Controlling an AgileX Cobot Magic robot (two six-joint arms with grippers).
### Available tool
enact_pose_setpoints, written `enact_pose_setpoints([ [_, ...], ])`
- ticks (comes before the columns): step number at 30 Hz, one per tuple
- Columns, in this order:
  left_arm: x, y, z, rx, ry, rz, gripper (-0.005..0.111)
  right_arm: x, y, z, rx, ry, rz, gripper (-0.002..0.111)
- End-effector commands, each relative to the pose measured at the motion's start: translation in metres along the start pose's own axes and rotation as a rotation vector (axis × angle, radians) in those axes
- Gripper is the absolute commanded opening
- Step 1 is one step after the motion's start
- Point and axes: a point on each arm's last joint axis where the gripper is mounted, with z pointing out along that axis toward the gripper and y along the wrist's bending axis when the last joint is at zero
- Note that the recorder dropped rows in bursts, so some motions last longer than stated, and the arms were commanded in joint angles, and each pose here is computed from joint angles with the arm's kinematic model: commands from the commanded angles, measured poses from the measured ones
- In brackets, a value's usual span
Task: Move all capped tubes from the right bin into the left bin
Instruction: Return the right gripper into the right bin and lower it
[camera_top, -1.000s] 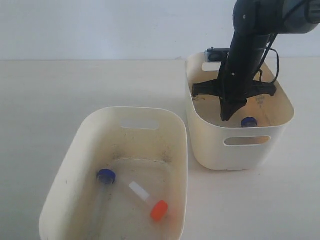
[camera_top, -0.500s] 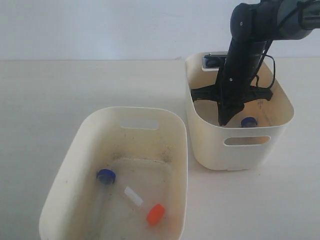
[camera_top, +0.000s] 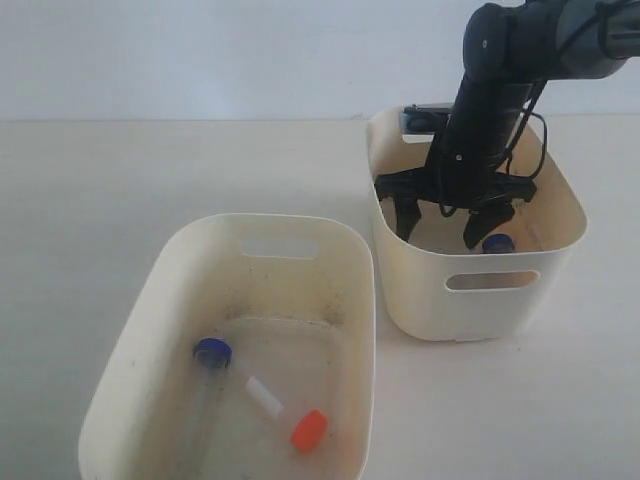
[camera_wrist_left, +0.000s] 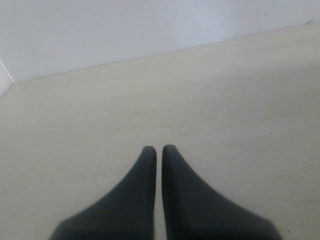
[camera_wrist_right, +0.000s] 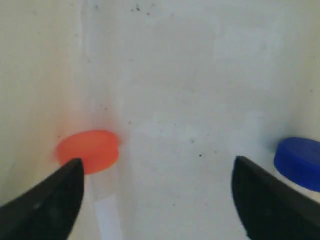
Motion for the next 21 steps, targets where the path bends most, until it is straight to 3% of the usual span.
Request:
enact_pose_setpoints([
  [1,-0.001,0.000,0.000,0.002,-0.007,-0.012,0.004,0.001,0.004,-0.001,-0.053,0.012,0.022,0.096],
  [21,-0.001,0.000,0.000,0.002,-0.007,-0.012,0.004,0.003,0.016,-0.003,-0.181,0.035,0.034,0.097],
])
